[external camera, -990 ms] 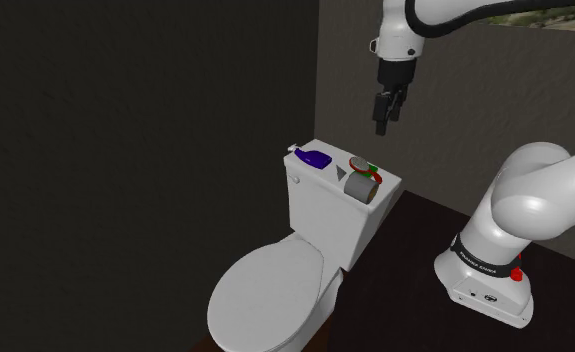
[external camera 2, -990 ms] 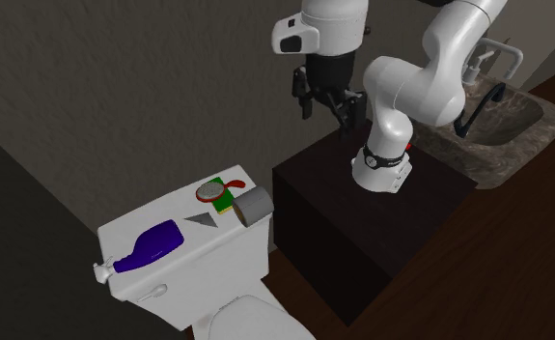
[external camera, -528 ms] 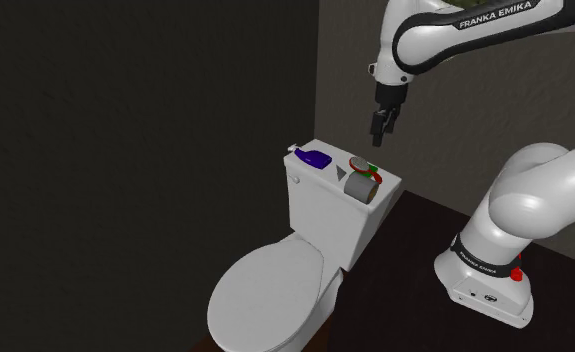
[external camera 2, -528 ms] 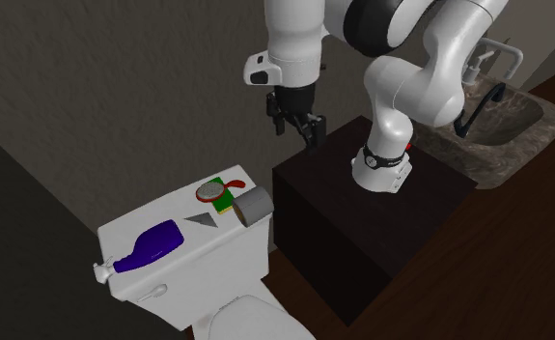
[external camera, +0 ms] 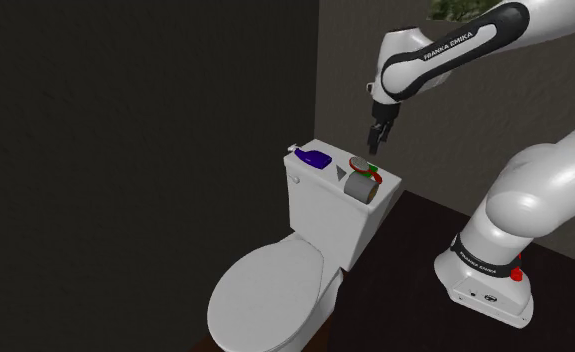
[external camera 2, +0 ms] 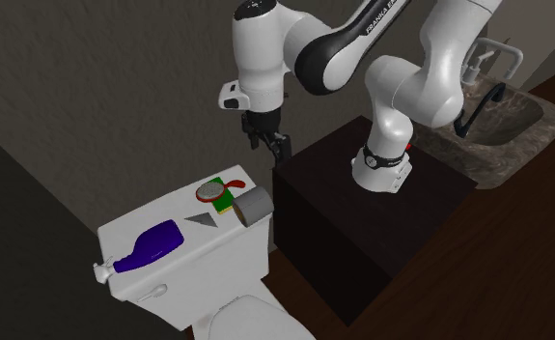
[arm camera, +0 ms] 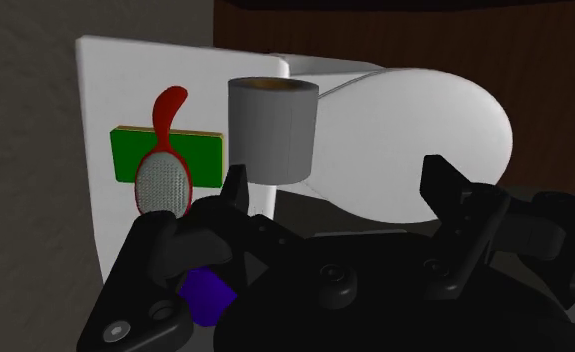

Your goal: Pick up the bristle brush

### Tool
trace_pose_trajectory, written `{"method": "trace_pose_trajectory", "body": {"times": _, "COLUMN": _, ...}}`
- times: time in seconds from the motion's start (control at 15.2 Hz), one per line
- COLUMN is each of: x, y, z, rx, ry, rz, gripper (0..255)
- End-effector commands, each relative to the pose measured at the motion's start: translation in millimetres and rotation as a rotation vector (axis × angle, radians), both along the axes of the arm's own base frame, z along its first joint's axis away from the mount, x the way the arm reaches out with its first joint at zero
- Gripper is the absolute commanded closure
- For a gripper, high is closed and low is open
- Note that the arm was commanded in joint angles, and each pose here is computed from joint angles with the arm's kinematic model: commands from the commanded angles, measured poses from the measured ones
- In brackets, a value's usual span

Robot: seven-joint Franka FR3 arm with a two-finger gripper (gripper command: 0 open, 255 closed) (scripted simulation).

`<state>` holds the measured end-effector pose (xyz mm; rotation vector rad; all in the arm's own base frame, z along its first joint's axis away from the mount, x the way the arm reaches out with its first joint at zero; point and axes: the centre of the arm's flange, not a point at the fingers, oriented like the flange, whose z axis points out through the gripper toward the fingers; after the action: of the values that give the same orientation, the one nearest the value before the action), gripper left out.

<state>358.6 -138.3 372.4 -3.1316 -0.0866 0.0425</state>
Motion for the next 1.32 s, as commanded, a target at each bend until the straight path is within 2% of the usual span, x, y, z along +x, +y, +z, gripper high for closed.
{"method": "trace_pose_trajectory", "body": {"times": 0.0, "x": 5.6, "y": -16.2, "z": -17.3, "rx": -0.003, "ry": -0.01, "rz": 0.004, "gripper": 0}}
{"method": "trace_pose_trajectory", "body": {"times": 1.25, "x": 71.5, "y": -169.1, "z": -186.5, "rx": -0.015, "ry": -0.08, "rz": 0.027, "gripper": 0}}
